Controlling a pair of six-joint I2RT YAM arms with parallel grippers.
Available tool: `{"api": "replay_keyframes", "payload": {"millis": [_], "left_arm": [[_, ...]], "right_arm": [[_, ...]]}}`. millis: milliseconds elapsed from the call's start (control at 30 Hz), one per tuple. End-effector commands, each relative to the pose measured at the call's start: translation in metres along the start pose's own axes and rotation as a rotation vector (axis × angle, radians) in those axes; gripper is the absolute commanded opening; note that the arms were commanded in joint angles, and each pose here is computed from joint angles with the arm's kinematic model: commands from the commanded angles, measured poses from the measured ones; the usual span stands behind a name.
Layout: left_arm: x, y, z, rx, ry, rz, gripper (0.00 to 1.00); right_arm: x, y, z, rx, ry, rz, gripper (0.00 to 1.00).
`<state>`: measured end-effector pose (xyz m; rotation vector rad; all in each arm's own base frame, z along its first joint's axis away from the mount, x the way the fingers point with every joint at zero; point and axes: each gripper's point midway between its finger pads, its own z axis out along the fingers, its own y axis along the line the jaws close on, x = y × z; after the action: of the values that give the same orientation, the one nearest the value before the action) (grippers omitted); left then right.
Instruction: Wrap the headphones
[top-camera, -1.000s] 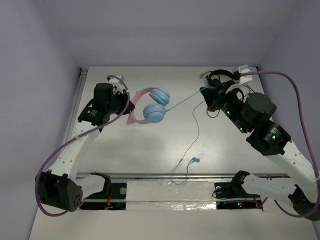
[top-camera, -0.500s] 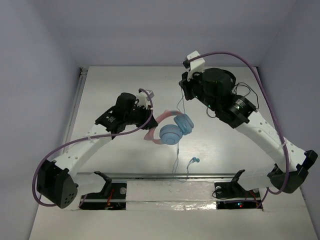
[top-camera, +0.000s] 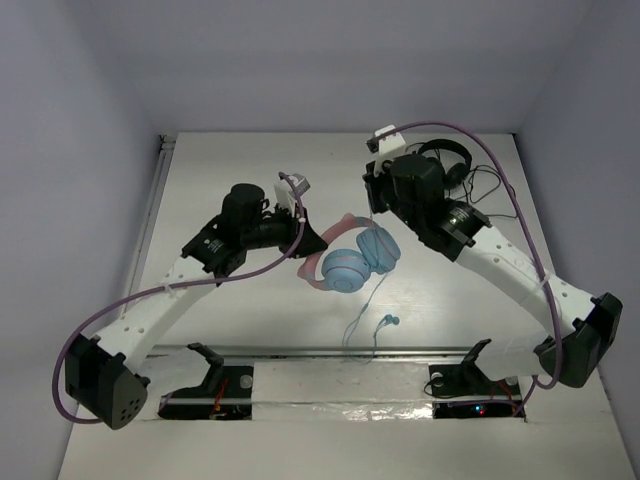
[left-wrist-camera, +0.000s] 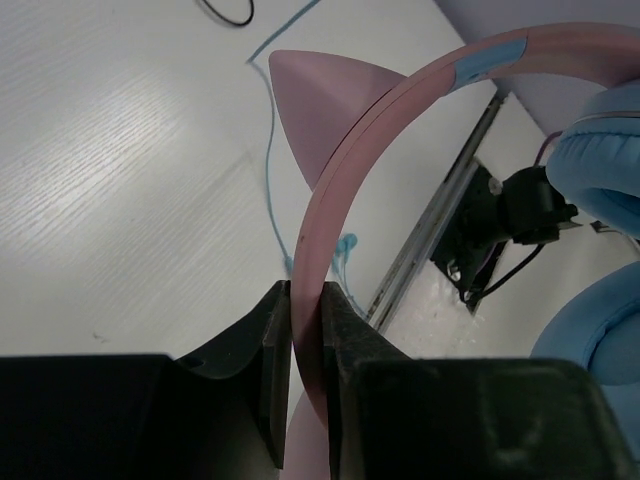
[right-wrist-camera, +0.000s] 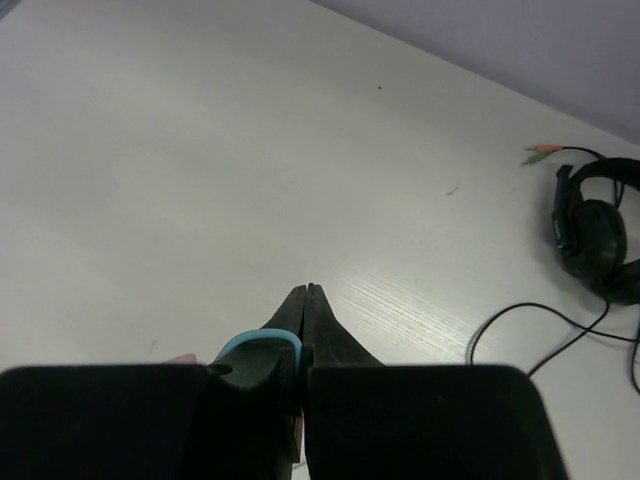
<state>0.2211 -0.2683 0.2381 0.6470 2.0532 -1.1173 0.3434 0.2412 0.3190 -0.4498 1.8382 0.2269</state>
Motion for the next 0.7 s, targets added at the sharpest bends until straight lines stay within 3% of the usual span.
{"api": "replay_keyframes", "payload": {"millis": [0, 267, 400, 600, 667], "left_arm": [[-0.049, -0.076, -0.032, 0.276, -0.158, 0.166, 0.0], [-0.087, -0.111, -0.058, 0.367, -0.321, 0.192, 0.0], [-0.099, -0.124, -0.073, 0.387, -0.388, 0.211, 0.0], [-0.119, -0.14, -0.089, 0.409, -0.46, 0.201, 0.0], [-0.127, -0.141, -0.092, 0.404, -0.488, 0.178, 0.0]], "right_arm": [[-0.028, -0.009, -0.004, 0.028, -0.14, 0.127, 0.0], [-0.016, 0.015, -0.021, -0.137, -0.204, 0.252, 0.11], [-0.022, 0.039, -0.037, -0.339, -0.307, 0.278, 0.23], [-0.014, 0.066, -0.049, -0.572, -0.375, 0.314, 0.27], [-0.011, 0.074, -0.049, -0.619, -0.374, 0.344, 0.32]]}}
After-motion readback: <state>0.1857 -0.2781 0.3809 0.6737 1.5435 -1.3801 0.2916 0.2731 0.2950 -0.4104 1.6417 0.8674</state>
